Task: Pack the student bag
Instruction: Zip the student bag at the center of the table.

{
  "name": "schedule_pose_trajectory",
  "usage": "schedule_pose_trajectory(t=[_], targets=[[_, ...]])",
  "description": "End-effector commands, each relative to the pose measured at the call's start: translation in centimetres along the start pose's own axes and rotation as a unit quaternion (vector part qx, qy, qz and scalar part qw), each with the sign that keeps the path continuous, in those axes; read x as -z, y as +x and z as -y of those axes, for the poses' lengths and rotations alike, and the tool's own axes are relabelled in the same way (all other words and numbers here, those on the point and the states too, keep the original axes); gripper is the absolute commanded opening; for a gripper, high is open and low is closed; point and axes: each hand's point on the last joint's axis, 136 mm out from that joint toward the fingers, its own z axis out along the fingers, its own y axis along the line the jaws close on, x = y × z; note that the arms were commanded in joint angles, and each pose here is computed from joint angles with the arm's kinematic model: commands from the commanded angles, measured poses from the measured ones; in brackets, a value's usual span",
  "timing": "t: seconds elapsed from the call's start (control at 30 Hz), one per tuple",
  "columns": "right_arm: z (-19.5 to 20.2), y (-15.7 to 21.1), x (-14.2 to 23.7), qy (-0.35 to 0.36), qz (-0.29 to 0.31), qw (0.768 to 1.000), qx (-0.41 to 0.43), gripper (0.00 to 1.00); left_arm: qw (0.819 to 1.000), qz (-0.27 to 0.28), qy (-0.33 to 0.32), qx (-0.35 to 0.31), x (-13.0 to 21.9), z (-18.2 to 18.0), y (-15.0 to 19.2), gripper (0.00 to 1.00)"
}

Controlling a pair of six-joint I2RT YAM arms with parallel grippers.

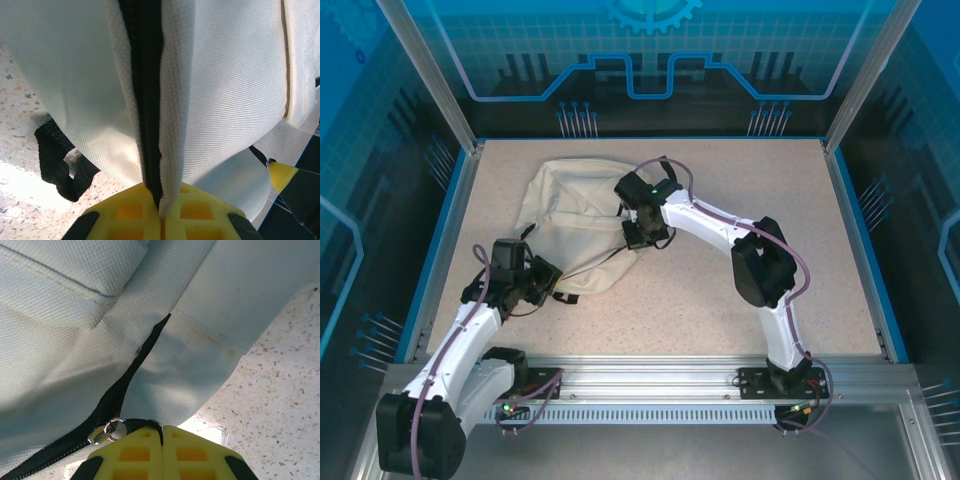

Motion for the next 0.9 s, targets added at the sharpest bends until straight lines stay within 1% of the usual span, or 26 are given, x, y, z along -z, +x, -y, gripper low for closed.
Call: schedule_pose_trajectory(t=[0.0, 0.13, 0.23, 0.33, 0.4, 0.53, 0.67, 0.77, 0.87], targets=[[6.5, -0.4, 1.3, 0.09, 0.009, 0.995, -0.048, 0.0, 0.996, 0.014, -0.092, 0.005, 0.7, -4.4, -0.1, 0.0], [9.3, 0.6, 2.8, 0.161, 0.01, 0.984, -0.072, 0.0, 0.995, 0.023, -0.1, 0.0, 1.1, -4.5, -0.5, 0.0], [9.8, 1.3, 3.3, 0.168, 0.009, 0.982, -0.083, 0.0, 0.995, 0.024, -0.098, 0.0, 1.2, -4.4, -0.7, 0.0], [8.4, 2.1, 3.8, 0.145, 0.006, 0.987, -0.07, 0.0, 0.996, 0.021, -0.09, -0.006, 1.1, -3.8, -0.8, 0.0], [6.5, 2.9, 4.2, 0.106, 0.001, 0.993, -0.051, 0.0, 0.997, 0.015, -0.08, -0.015, 1.1, -3.1, -0.8, 0.0], [4.1, 6.0, 4.7, 0.047, -0.022, 0.998, -0.035, 0.0, 0.997, 0.009, -0.073, -0.035, 0.8, -1.7, -1.3, 0.0], [4.6, 9.9, 4.6, 0.047, -0.049, 0.997, -0.037, 0.0, 0.997, 0.007, -0.061, -0.057, 0.0, 0.1, -2.2, 0.0], [4.7, 12.4, 4.4, 0.033, -0.068, 0.996, -0.043, 0.0, 0.996, 0.003, -0.049, -0.072, -0.7, 1.6, -2.9, 0.02], [3.9, 13.8, 4.3, 0.01, -0.075, 0.996, -0.043, 0.0, 0.996, -0.007, -0.032, -0.088, -1.5, 3.5, -3.4, 0.04]])
